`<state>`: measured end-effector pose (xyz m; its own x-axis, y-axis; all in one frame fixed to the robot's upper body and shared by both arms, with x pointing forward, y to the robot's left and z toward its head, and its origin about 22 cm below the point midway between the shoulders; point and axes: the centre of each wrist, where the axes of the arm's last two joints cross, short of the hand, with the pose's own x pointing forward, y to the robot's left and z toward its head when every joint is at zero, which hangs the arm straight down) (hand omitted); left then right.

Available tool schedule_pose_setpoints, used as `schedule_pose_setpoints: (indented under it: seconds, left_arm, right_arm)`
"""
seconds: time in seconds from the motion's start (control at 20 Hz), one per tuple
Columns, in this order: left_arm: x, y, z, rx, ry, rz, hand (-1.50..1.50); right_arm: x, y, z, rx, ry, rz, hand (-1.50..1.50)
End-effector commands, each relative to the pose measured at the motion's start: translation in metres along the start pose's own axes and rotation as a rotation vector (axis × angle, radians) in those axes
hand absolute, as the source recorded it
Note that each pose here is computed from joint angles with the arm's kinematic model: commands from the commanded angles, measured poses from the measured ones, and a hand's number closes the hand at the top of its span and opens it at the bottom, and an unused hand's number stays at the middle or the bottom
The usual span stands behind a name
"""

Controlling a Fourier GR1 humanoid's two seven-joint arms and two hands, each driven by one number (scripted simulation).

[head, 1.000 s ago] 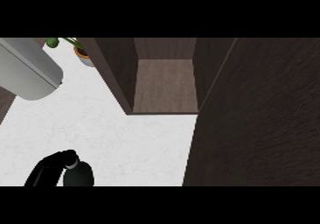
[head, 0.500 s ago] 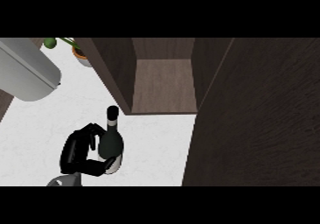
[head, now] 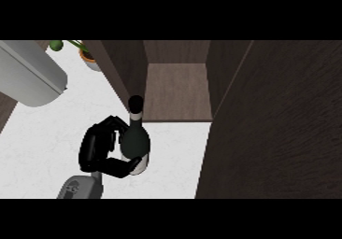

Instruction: Pick up the wine, place it into the cabinet and close the cabinet

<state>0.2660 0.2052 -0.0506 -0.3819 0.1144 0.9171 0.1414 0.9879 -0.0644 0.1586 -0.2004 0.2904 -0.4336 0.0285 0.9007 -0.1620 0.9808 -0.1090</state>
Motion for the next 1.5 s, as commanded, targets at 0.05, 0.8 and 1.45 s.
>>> schedule_pose_setpoints:
  seconds: [0.05,0.8,1.45]
  left_arm:
    - [0.028,-0.037,-0.027,-0.048,-0.014,0.109,1.50]
    - [0.117,-0.125,-0.095,0.030,0.016,0.076,1.50]
    - [0.106,-0.126,-0.148,0.052,0.020,-0.045,1.50]
  right_arm:
    - [0.009,0.003,0.021,0.063,0.005,-0.042,-1.50]
    - [0.012,-0.001,0.027,0.080,0.026,-0.030,-1.50]
    - [0.006,-0.005,0.023,0.056,-0.002,-0.049,-1.50]
